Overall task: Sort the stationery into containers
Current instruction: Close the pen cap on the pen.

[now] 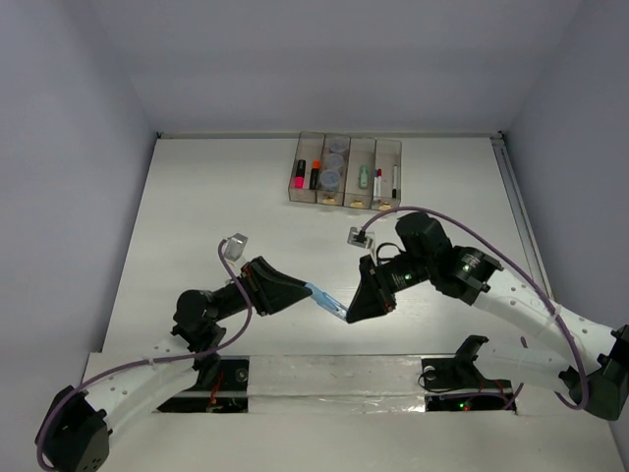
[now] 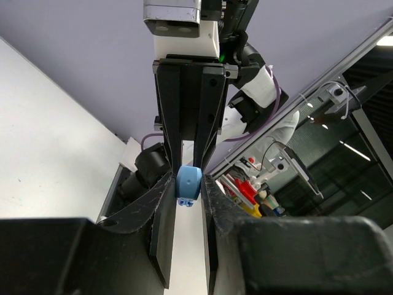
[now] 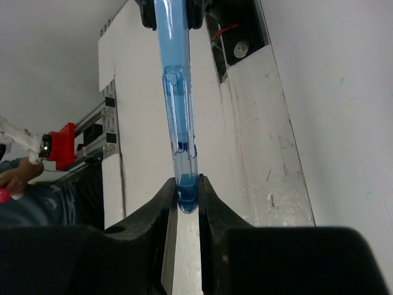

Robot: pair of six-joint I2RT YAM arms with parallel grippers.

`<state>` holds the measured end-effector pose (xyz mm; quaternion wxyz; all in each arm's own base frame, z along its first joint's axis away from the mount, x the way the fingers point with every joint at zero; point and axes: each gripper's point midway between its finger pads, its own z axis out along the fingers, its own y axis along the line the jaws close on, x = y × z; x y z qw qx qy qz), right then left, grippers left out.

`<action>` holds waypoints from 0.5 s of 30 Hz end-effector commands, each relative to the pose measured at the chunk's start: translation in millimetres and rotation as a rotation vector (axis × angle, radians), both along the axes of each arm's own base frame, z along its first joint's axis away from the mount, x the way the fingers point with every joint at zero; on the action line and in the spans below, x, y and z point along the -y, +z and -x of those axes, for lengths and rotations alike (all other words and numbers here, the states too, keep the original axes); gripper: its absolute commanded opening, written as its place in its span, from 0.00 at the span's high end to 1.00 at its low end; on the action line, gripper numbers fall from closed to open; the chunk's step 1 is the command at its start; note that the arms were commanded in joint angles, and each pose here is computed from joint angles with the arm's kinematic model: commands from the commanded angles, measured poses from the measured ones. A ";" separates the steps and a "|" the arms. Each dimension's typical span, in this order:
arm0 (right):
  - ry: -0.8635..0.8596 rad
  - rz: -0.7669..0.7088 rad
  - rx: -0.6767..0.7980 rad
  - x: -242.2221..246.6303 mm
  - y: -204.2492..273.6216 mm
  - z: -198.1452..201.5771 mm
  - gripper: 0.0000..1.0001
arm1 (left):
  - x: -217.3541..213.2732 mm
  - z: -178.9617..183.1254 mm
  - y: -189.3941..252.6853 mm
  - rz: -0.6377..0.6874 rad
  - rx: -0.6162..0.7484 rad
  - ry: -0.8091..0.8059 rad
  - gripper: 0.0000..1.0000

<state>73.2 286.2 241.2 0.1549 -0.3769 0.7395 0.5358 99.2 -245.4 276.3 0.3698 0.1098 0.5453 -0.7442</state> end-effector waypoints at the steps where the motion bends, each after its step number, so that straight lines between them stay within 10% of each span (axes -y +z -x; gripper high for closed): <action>1: -0.068 -0.007 0.066 -5.9 -2.3 -19.2 1.00 | -12.1 30.9 45.6 0.136 0.148 -0.078 1.00; 15: -0.142 -0.050 0.091 -18.7 2.4 -38.3 1.00 | 11.3 31.6 43.1 0.087 0.132 -0.067 1.00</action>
